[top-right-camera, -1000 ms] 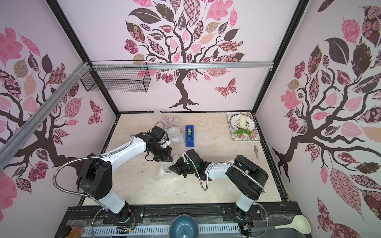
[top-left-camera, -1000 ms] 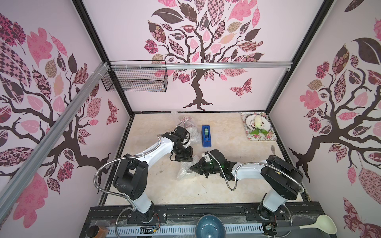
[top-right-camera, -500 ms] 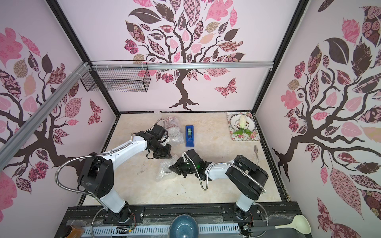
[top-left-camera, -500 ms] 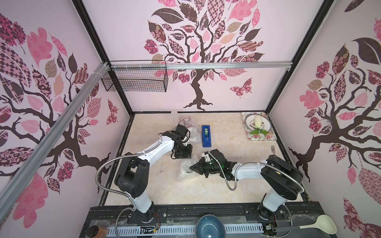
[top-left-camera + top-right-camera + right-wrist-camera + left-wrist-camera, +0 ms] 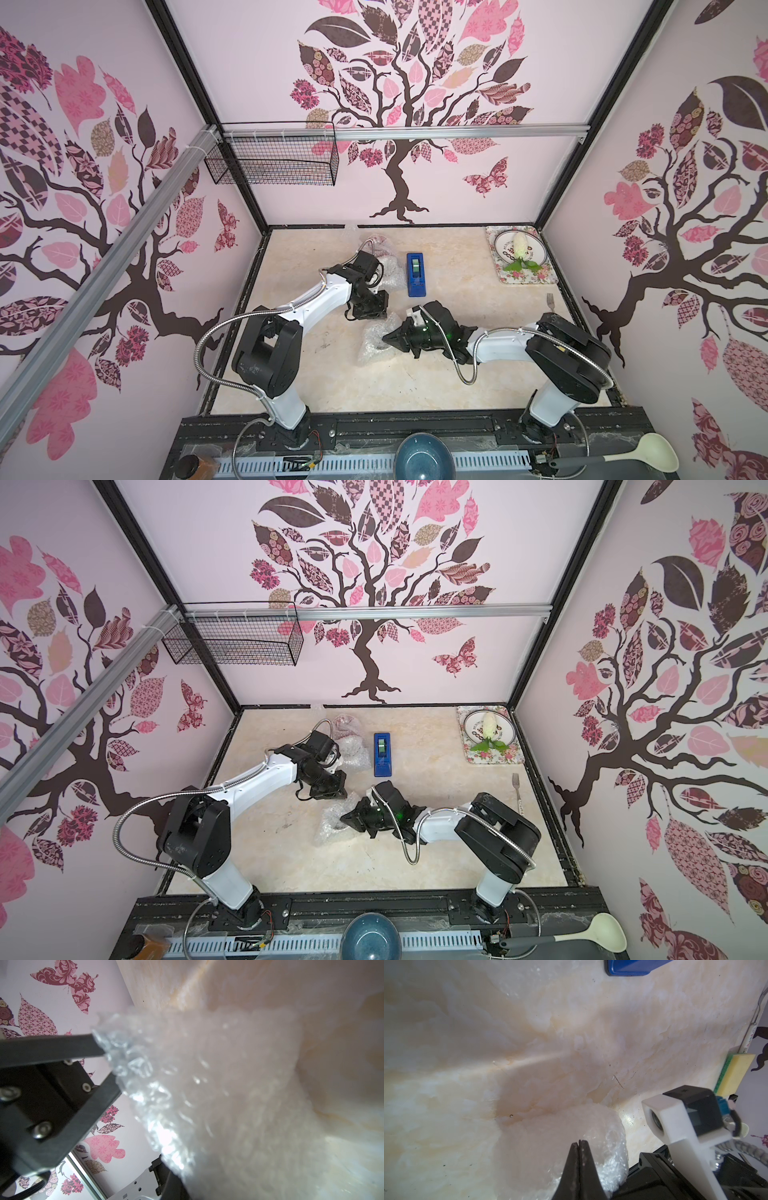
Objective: Wrap mugs in bubble wrap
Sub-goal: Stick the tape on the bubble wrap.
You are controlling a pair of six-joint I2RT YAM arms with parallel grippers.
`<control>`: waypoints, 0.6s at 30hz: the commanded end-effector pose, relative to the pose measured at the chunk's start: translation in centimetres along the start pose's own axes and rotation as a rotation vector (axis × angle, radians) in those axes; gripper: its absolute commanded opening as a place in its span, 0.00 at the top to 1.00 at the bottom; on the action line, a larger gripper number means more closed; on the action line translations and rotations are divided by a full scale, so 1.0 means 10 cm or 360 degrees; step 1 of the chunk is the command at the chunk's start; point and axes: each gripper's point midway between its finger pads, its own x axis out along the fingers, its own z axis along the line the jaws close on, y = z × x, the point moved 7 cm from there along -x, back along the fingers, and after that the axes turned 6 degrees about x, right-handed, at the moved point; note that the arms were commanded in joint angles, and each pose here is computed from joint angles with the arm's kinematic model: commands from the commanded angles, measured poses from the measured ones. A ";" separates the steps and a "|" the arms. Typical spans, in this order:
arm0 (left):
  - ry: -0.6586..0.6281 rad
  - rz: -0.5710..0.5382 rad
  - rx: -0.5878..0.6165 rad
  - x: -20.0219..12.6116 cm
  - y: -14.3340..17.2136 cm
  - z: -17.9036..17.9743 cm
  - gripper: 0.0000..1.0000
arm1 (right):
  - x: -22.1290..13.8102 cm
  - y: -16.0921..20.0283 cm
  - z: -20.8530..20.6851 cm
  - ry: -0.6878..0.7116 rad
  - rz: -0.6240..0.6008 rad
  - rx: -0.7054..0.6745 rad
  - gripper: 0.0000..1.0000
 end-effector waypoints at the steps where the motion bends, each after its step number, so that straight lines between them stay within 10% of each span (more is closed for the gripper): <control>1: -0.0036 0.0093 0.0009 0.13 0.09 0.10 1.00 | 0.02 -0.05 -0.10 0.0076 -0.0079 0.0301 1.00; 6: -0.0095 -0.0076 0.0000 -0.22 -0.04 0.04 1.00 | 0.01 -0.06 -0.10 0.0084 -0.0097 0.0302 1.00; 11: -0.0021 -0.0516 -0.0077 -1.16 -0.20 -0.07 0.80 | -0.01 -0.06 -0.13 0.0097 -0.0113 0.0311 1.00; 18: 0.0339 -0.0331 -0.0160 -1.16 0.40 -0.21 0.90 | -0.01 -0.06 -0.15 0.0103 -0.0115 0.0319 1.00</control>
